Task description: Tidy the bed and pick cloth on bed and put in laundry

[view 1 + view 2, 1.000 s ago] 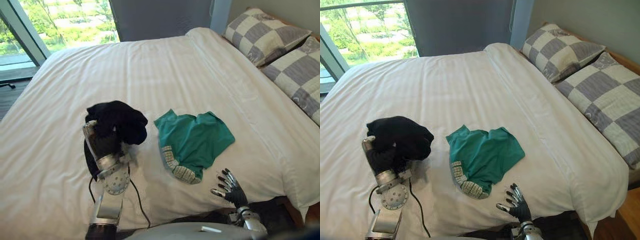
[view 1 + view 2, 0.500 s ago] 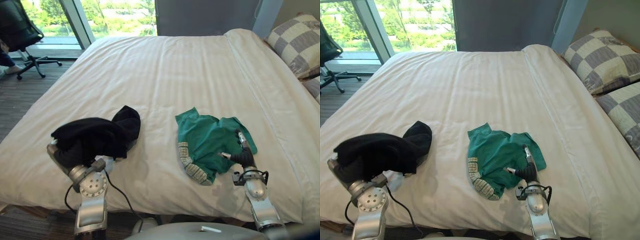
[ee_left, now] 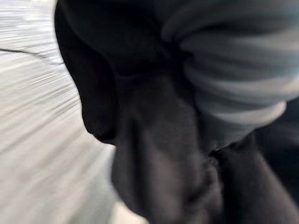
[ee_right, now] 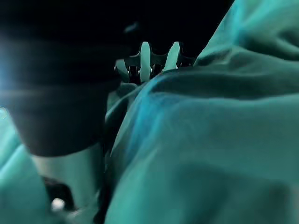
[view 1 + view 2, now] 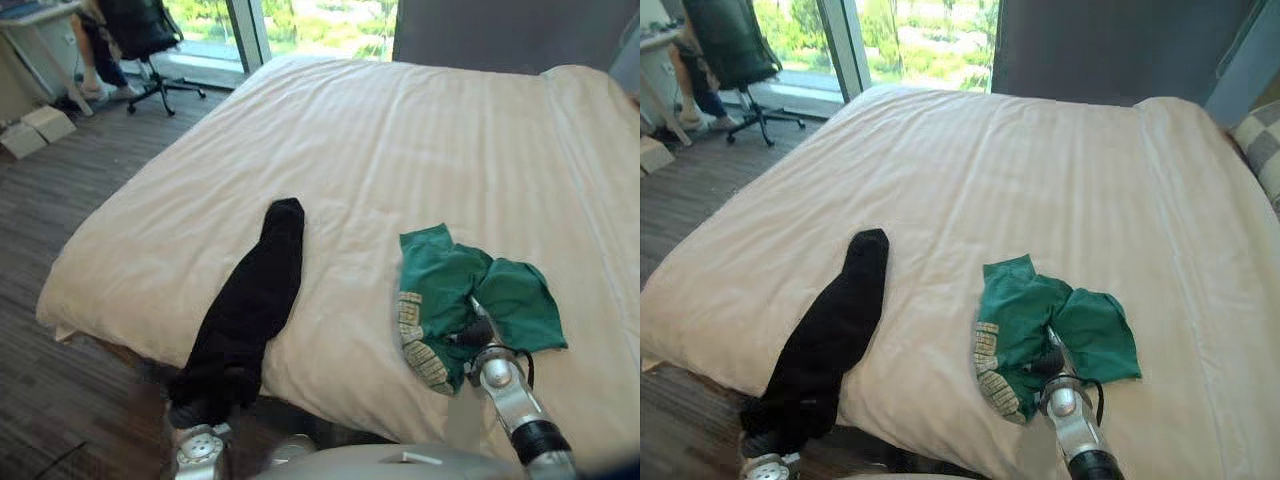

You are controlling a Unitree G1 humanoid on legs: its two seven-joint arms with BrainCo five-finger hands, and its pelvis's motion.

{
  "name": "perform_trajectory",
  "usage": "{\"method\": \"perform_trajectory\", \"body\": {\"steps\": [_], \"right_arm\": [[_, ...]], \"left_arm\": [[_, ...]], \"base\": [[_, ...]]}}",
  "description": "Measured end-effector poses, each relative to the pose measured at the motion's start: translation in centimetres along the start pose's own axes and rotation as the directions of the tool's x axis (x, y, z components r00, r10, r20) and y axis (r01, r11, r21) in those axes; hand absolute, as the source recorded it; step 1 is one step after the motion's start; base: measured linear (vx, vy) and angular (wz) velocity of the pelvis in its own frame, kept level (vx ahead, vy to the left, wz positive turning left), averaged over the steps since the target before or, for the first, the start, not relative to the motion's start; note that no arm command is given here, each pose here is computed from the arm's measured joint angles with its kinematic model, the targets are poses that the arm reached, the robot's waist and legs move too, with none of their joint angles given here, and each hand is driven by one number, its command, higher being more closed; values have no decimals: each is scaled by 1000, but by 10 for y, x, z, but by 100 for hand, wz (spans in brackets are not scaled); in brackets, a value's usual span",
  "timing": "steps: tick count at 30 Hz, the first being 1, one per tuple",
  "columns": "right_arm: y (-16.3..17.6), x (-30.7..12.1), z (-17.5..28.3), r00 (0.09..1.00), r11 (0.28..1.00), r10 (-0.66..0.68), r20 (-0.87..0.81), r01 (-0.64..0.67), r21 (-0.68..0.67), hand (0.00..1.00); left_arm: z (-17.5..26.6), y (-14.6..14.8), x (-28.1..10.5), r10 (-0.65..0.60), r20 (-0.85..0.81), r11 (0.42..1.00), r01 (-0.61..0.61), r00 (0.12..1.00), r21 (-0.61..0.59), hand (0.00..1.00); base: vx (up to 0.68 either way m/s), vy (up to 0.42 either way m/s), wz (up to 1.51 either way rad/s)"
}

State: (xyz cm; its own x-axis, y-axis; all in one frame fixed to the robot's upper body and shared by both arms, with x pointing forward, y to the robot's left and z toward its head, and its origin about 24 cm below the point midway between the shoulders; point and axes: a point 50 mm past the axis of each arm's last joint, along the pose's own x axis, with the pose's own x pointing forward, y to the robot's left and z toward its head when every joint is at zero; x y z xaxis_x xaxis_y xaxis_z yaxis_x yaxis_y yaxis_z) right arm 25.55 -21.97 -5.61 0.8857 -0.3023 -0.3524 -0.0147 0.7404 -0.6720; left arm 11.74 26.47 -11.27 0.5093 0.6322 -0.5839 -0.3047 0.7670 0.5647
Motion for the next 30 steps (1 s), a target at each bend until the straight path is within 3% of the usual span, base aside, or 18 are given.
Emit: {"method": "perform_trajectory", "body": {"steps": [1,3,4,8,14,19,25,28,30], "right_arm": [[-5,7,7,1000,1000,-22,3,22,0,100],[-33,33,34,994,994,-107,-12,107,5,100],[-63,48,55,985,985,-172,11,172,-3,100],[-116,60,67,975,975,-220,19,220,-33,100],[-116,61,84,984,984,-150,101,139,110,100],[-106,57,81,983,952,-135,122,95,290,100],[-72,38,51,982,895,-101,157,21,446,100],[-49,23,17,995,870,-53,85,4,493,100],[-42,21,21,994,865,-29,107,-29,500,100]], "left_arm": [[9,1,5,-4,26,1000,4,1000,20,100],[44,7,23,-8,104,999,3,995,48,100],[61,2,27,-29,135,999,23,990,47,100],[68,-9,28,-109,145,993,100,983,67,100],[48,-24,25,-202,50,973,195,978,121,100],[53,-44,18,-287,38,955,283,957,92,100],[29,-60,7,-376,-58,918,380,925,116,100],[10,-64,0,-410,-147,898,427,900,111,100],[8,-72,-4,-429,-172,889,448,887,93,100]], "base": [[-41,27,28],[-1,58,21],[-16,84,14],[-42,93,20],[-16,-60,-5],[74,-71,-13],[215,-32,-24],[306,-45,-3],[144,-139,-54]]}}
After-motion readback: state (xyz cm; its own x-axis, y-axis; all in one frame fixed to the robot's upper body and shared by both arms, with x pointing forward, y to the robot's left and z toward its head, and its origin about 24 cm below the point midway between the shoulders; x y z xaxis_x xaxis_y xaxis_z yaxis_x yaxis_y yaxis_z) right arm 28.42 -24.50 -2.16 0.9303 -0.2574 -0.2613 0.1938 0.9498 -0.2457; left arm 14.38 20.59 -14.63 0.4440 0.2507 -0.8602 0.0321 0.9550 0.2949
